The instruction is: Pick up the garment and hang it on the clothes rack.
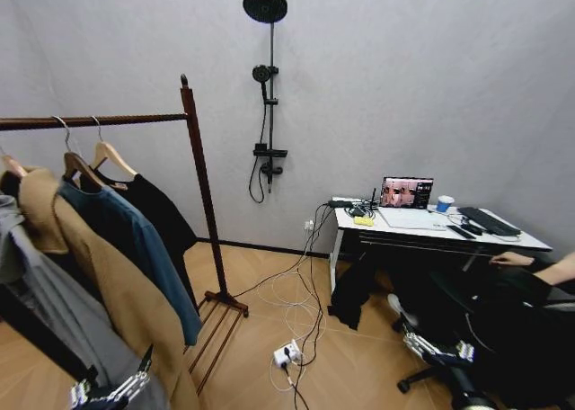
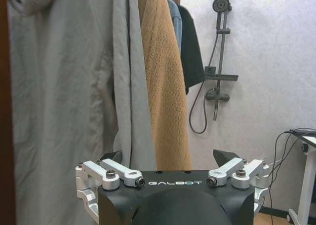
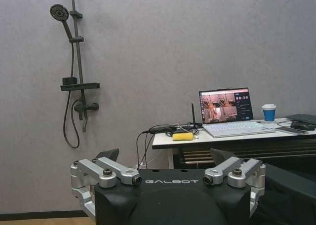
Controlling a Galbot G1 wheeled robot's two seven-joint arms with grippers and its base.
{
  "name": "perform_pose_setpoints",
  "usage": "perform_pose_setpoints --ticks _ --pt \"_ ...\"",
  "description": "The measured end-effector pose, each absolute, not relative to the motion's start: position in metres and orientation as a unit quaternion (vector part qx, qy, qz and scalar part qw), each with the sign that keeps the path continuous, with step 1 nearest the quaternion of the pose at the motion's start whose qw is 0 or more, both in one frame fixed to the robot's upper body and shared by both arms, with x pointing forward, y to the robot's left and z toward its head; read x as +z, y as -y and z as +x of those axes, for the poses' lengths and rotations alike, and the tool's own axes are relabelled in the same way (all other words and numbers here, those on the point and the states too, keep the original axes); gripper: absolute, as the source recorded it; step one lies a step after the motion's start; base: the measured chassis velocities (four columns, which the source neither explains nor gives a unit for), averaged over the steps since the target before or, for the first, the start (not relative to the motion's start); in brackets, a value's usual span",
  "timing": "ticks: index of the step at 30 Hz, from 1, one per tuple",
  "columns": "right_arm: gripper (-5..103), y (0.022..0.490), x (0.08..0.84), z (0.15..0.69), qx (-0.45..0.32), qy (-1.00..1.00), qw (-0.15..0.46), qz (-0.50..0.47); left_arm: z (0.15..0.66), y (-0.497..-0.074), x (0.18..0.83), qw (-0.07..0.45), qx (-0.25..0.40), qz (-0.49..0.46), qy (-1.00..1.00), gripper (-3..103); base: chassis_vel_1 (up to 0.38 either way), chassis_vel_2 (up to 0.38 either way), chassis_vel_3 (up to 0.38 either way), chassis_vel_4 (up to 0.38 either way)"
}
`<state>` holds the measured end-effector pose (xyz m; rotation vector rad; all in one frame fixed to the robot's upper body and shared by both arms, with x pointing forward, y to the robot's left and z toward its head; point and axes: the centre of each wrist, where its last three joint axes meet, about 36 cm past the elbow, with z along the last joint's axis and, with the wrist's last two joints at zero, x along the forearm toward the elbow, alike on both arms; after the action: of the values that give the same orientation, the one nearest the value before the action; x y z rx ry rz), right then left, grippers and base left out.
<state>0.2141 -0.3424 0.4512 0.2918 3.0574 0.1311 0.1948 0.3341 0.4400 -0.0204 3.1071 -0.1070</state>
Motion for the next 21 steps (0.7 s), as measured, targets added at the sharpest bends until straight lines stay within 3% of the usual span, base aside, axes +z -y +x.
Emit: perform_pose_setpoints --ticks 9,21 --pt "100 0.3424 0.4512 0.214 0.043 -0.994 0.034 0.095 0.1948 -0.3341 0.4399 0.016 -0.034 -0.007 -0.999 100 0.112 -0.129 -0.133 0.119" --pt "100 0.3424 0.4512 0.2141 0.043 -0.994 0.034 0.095 0.1948 -0.3341 0.44 0.016 -0.034 -0.007 -0.999 100 -0.062 -0.013 0.002 -0.062"
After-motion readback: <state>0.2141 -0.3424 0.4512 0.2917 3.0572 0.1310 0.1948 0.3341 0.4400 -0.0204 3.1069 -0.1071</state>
